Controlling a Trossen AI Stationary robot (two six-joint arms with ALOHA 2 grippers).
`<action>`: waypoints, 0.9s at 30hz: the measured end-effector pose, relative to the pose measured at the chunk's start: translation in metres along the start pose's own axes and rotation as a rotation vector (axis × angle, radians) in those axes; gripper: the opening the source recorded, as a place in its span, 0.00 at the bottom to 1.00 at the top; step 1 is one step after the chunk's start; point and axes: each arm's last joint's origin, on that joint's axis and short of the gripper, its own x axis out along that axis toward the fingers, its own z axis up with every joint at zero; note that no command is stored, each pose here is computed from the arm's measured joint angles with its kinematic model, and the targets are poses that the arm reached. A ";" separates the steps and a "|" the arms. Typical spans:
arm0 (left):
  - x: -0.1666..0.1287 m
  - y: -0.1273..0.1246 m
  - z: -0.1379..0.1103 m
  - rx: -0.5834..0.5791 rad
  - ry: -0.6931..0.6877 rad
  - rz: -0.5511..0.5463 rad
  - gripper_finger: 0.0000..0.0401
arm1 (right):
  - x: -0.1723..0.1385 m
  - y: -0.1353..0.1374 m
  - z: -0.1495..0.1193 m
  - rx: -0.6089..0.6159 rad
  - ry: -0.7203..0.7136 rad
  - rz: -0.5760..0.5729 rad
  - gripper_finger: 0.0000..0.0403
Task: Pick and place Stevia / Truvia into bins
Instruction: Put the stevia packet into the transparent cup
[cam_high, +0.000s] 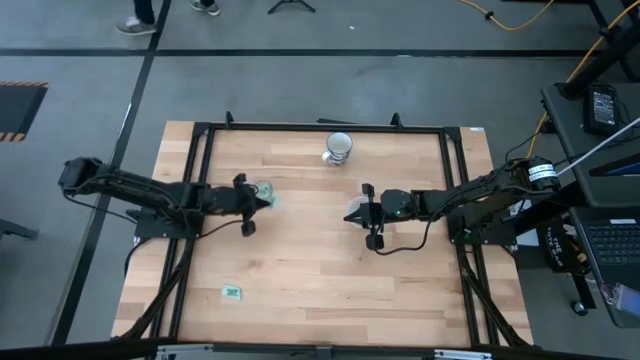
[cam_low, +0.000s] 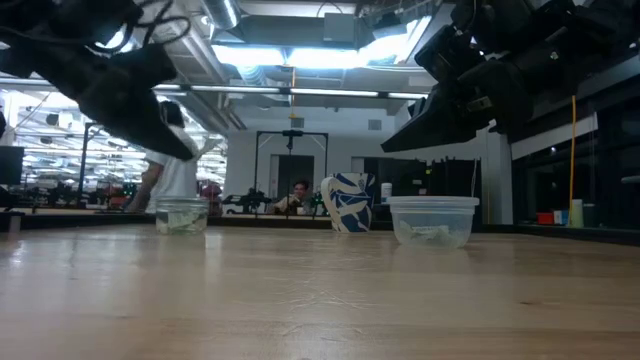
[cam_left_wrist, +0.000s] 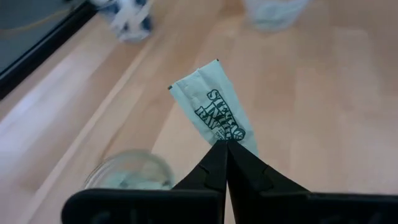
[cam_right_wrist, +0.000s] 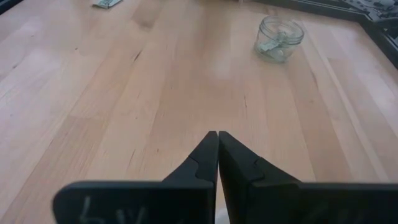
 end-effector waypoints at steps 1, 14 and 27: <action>0.000 0.002 -0.001 -0.012 0.010 0.016 0.01 | 0.000 0.000 0.000 0.000 0.000 0.000 0.04; 0.000 0.027 -0.003 -0.146 0.163 0.184 0.01 | 0.000 0.000 0.000 -0.003 0.001 -0.002 0.04; -0.013 0.035 0.028 -0.159 0.245 0.133 0.01 | 0.001 -0.006 -0.003 0.010 0.024 -0.021 0.04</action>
